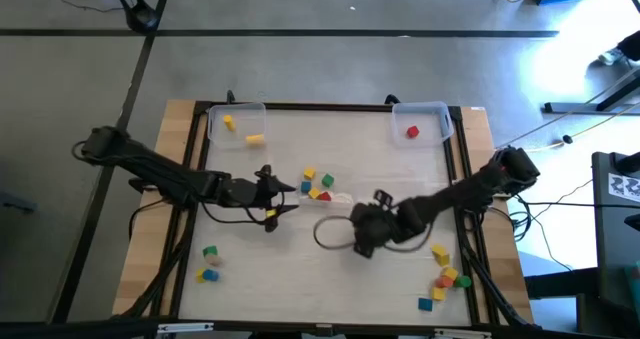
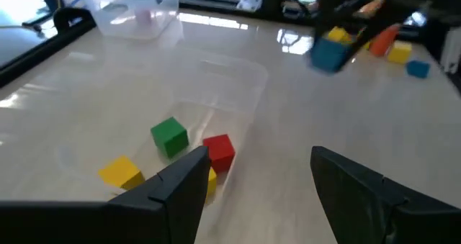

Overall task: Sort blocks by size
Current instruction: Put the blue square block into the bottom transparent bin, then put the yellow square block into the bottom transparent bin

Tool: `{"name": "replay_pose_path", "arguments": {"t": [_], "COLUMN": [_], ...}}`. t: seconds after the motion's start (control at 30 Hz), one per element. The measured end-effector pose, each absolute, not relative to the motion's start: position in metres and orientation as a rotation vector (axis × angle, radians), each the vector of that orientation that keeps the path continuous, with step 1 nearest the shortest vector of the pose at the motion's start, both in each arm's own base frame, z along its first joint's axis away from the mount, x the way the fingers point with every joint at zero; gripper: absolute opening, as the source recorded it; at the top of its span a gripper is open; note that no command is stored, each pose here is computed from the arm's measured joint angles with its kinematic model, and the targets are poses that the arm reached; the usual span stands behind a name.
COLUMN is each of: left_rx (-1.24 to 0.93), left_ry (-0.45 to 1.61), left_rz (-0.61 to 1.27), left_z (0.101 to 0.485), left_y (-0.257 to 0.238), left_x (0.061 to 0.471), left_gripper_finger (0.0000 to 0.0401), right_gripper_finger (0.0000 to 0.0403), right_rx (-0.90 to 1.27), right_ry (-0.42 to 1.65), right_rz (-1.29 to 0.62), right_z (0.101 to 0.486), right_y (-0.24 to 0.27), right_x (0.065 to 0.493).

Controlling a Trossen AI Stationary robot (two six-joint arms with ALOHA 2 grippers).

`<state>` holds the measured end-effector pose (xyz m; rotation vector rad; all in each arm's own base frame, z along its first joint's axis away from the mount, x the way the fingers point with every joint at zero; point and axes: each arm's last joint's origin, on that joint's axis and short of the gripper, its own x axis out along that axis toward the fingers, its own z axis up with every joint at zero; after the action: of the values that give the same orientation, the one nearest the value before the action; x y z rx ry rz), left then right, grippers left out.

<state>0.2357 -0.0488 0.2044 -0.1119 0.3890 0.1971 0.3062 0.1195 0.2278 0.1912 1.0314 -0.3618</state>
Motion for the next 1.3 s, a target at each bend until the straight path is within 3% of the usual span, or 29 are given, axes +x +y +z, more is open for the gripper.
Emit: {"name": "replay_pose_path", "arguments": {"t": [0.37,0.7,1.0,1.3], "left_rx": [-0.091,-0.072,-0.065,-0.062], "left_ry": [0.361,0.361,0.363,0.369], "left_rz": [0.215,0.191,0.19,0.19], "left_z": [0.205,0.205,0.204,0.204], "left_y": [-0.057,-0.061,-0.061,-0.061], "left_x": [0.222,0.221,0.221,0.221], "left_gripper_finger": [0.023,0.023,0.023,0.023], "right_gripper_finger": [0.0147,0.0162,0.0267,0.0286], "right_rx": [0.155,0.164,0.178,0.211], "right_ry": [0.881,0.929,1.018,1.293], "right_rz": [-0.474,-0.567,-0.474,-0.411], "right_z": [0.234,0.211,0.216,0.271], "right_y": [0.057,0.025,0.032,0.103], "right_x": [0.338,0.352,0.351,0.315]}}
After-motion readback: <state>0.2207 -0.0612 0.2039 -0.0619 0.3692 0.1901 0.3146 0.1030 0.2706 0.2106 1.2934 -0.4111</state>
